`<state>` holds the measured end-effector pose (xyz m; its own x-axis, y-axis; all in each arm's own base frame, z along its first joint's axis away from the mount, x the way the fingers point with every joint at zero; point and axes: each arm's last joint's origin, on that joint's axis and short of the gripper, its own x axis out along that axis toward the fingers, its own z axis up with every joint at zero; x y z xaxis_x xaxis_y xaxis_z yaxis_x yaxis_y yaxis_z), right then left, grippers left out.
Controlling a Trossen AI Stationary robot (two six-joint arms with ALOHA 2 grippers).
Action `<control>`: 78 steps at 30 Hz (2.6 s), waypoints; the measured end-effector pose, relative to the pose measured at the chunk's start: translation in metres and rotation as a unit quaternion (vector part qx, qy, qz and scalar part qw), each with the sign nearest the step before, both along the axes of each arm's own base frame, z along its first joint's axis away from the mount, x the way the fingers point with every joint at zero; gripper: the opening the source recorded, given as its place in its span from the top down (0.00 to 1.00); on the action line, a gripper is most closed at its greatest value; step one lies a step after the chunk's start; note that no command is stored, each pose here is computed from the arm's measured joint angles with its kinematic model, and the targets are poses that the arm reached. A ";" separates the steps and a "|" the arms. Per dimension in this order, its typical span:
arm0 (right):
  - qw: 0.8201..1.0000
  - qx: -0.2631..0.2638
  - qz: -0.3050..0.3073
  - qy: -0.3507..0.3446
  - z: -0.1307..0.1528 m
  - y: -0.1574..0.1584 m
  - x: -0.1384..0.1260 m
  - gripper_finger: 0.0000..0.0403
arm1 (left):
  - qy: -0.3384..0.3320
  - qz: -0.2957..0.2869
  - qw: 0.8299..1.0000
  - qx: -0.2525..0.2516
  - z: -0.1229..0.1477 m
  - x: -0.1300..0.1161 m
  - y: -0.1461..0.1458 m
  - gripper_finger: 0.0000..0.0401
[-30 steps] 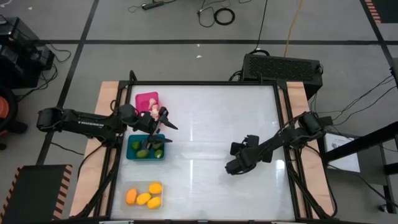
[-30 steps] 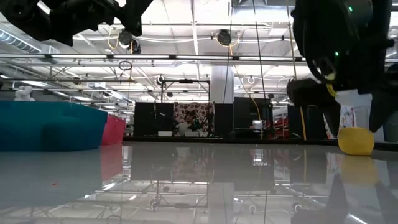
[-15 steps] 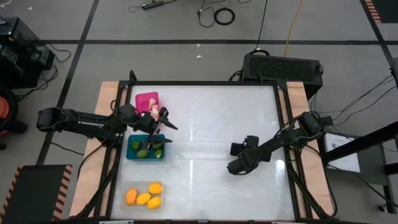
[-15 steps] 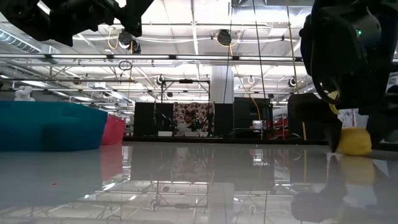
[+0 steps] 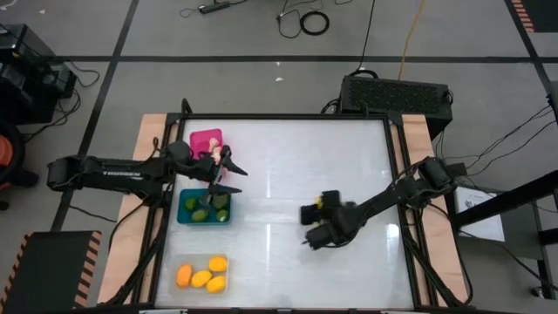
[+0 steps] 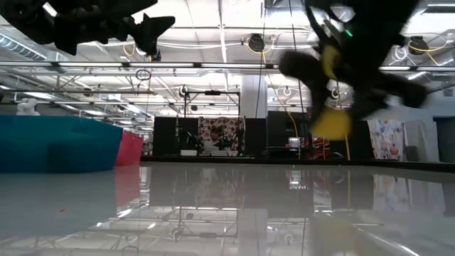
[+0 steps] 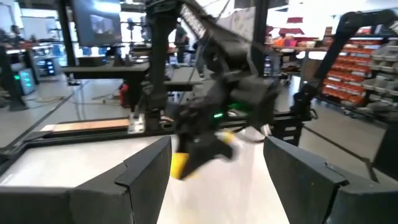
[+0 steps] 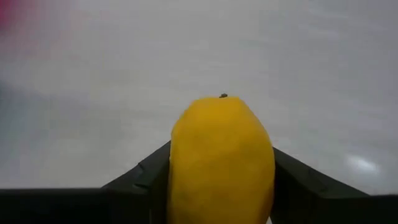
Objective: Sort produce into baskets
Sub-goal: Put the yellow lime into the transparent bin, then return to Home Position
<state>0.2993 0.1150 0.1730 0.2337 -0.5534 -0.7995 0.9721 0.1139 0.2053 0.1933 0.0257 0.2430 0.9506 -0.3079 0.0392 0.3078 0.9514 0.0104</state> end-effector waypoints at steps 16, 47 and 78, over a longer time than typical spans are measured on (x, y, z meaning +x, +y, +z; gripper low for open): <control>0.822 -0.214 0.442 -0.288 0.024 0.060 0.135 0.53 | 0.038 -0.138 0.989 0.020 -0.009 -0.005 -0.010 0.34; 0.696 -0.172 0.590 -0.373 -0.004 0.094 0.250 0.37 | 0.048 -0.152 0.985 0.059 -0.016 -0.005 -0.015 0.35; 0.837 -0.187 0.486 0.167 0.085 0.070 0.126 0.54 | 0.029 -0.112 0.991 0.065 -0.011 -0.003 -0.013 0.34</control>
<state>0.4258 0.1849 0.2576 0.5172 -0.4575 -0.7233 0.3785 0.8803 -0.2861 0.1898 0.0130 0.2318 0.8576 -0.5098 -0.0683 0.5143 0.8512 0.1048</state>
